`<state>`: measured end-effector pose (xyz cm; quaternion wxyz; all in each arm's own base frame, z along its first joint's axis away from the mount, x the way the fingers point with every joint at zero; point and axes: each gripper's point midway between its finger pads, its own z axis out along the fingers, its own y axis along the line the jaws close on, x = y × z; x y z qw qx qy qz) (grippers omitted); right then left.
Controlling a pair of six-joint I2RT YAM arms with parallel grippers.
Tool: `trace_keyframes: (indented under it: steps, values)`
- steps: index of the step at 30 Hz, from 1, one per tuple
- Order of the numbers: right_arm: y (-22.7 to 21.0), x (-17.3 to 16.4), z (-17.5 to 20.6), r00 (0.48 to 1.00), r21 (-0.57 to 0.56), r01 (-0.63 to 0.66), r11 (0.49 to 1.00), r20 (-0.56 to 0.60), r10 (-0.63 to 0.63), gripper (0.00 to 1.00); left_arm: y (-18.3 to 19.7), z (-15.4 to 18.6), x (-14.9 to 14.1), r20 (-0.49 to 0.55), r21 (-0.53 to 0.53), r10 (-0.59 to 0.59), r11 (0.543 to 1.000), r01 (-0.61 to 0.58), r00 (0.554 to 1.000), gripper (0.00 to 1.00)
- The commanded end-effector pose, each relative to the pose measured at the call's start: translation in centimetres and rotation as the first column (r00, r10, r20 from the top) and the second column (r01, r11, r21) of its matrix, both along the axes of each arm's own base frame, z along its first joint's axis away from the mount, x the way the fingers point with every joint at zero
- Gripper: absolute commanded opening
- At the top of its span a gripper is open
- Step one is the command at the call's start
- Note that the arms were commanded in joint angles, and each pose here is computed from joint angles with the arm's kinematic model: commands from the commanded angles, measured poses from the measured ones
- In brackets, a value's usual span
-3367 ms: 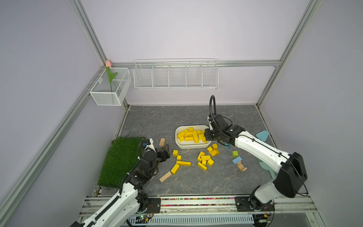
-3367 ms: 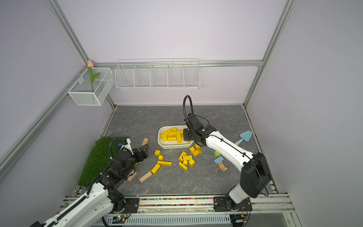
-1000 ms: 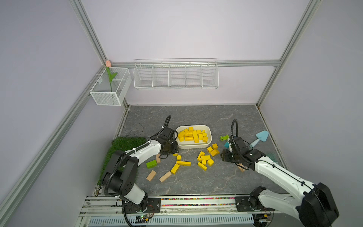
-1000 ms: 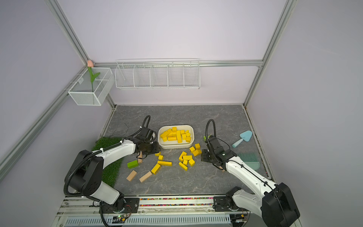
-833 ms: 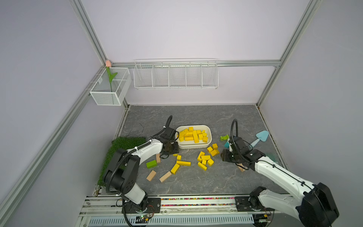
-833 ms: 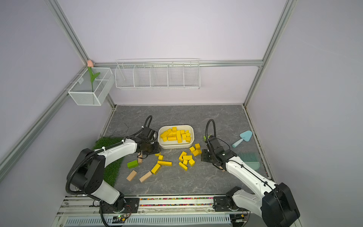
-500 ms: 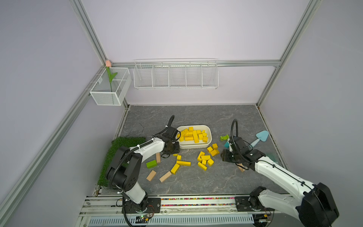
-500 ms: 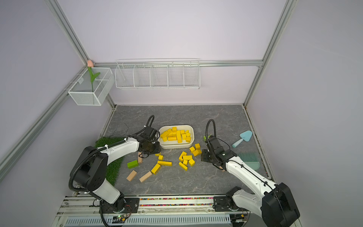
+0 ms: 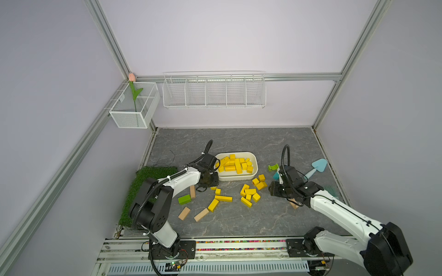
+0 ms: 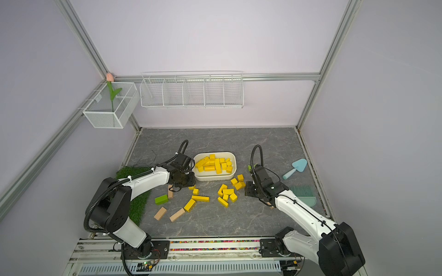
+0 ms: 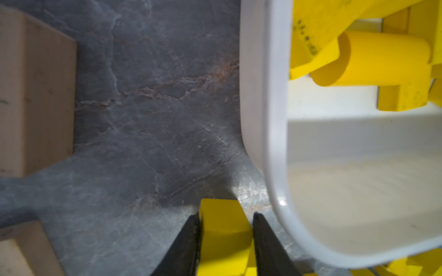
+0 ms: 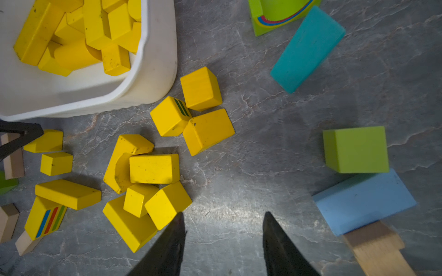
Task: Pick out the yellow building blocks
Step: Pick up the building block from the center of the board.
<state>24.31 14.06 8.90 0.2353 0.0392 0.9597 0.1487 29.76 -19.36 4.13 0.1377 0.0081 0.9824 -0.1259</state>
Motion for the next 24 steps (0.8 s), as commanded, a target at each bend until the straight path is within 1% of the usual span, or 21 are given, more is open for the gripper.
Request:
trace_keyframes:
  steps: [1,2,5,9,13,16,19,22,24]
  values:
    - [-0.2,-0.23,-0.41,1.0,0.012,0.014,1.0,-0.01,-0.014,0.54,-0.34,0.02,-0.07,-0.011,0.01,-0.025,1.0,0.025,1.0,0.5]
    - [-0.22,-0.21,-0.42,1.0,0.012,0.016,1.0,-0.01,-0.016,0.54,-0.38,-0.01,-0.13,-0.014,0.011,-0.027,1.0,0.027,1.0,0.51]
    - [-0.18,-0.21,-0.43,1.0,0.013,0.014,1.0,-0.01,-0.014,0.54,-0.37,-0.17,-0.32,-0.024,0.019,-0.031,0.999,0.032,0.999,0.52]
    - [-0.21,-0.19,-0.46,1.0,0.014,0.016,1.0,-0.012,-0.015,0.54,-0.3,-0.29,-0.5,-0.03,0.026,-0.031,0.999,0.032,0.999,0.5]
    - [-0.21,-0.25,-0.5,1.0,0.013,0.015,1.0,-0.012,-0.015,0.54,-0.14,-0.44,-0.76,-0.04,0.032,-0.033,0.999,0.034,0.999,0.44]
    - [-0.15,-0.2,-0.52,1.0,0.015,0.014,1.0,-0.015,-0.014,0.54,-0.16,-0.53,-0.8,-0.043,0.032,-0.034,0.999,0.035,0.999,0.33]
    - [-0.17,-0.2,-0.5,1.0,0.015,0.014,1.0,-0.014,-0.014,0.54,-0.12,-0.46,-0.75,-0.04,0.033,-0.031,0.999,0.032,0.999,0.26]
    - [-0.19,-0.21,-0.52,1.0,0.015,0.014,1.0,-0.013,-0.014,0.54,0.0,-0.2,-0.79,-0.031,0.034,-0.027,0.999,0.028,0.999,0.22]
    - [-0.17,-0.18,-0.48,1.0,0.015,0.014,1.0,-0.013,-0.014,0.54,0.19,0.42,-0.88,-0.017,0.03,-0.021,0.999,0.022,1.0,0.21]
